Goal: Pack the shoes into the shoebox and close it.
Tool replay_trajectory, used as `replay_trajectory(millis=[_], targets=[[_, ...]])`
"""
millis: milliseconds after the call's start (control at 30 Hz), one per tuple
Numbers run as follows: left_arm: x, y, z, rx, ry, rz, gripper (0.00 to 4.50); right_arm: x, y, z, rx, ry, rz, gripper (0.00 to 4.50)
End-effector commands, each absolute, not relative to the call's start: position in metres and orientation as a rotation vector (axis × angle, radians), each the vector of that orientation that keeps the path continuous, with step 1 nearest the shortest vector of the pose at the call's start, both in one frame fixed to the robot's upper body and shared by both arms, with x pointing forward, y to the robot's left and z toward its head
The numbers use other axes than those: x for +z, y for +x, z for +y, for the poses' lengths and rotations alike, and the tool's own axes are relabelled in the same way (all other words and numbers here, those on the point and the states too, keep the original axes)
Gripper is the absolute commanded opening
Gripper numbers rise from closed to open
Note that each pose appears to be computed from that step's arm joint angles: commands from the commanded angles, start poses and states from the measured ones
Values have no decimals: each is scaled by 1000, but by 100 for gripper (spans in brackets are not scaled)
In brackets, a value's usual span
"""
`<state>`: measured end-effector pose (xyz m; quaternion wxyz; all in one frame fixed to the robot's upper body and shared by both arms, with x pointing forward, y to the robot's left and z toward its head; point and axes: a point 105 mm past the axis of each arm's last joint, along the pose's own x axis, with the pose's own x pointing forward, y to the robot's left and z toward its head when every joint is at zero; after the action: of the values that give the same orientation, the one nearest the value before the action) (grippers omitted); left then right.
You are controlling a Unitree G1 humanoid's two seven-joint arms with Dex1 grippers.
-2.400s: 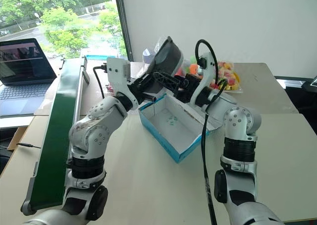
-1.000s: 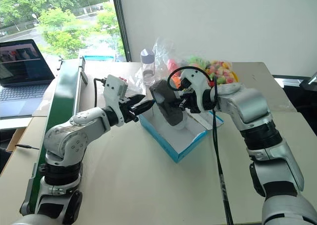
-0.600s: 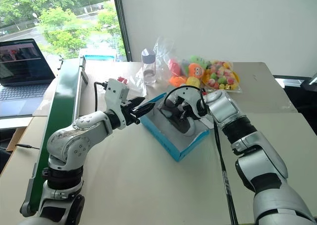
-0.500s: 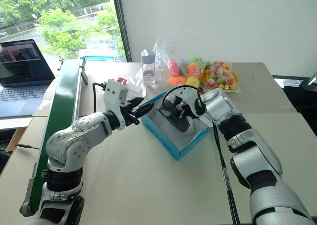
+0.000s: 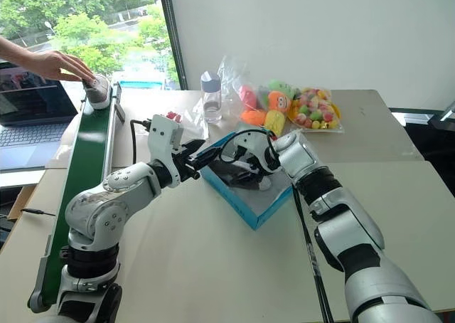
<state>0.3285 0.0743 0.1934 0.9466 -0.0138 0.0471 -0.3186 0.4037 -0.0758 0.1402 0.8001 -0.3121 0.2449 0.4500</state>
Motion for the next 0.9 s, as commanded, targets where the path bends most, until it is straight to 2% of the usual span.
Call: replay_trajectory(millis=[33,200,300,367,400,500,600,633,900], targets=[[206,324,72,-663,-11,47,260,182,398,-67,949,-659,398,440],[210,338,95,-528,6,38,260,228,368,-55,1058,-518,296,440],[206,352,144,-264,5,32,260,274,339,-44,1241,-294,135,440],[201,355,171,-125,9,38,260,289,329,-43,1306,-206,29,440],[200,354,181,-73,2,37,260,290,326,-44,1322,-196,-9,440],[197,352,205,55,3,27,324,285,315,-40,1394,-104,-18,450],[196,346,219,127,-7,19,433,276,315,-35,1416,-16,-14,450],[195,343,225,161,-8,23,446,272,316,-34,1422,10,-8,450],[184,314,278,445,44,73,446,250,315,-30,1478,31,29,450]])
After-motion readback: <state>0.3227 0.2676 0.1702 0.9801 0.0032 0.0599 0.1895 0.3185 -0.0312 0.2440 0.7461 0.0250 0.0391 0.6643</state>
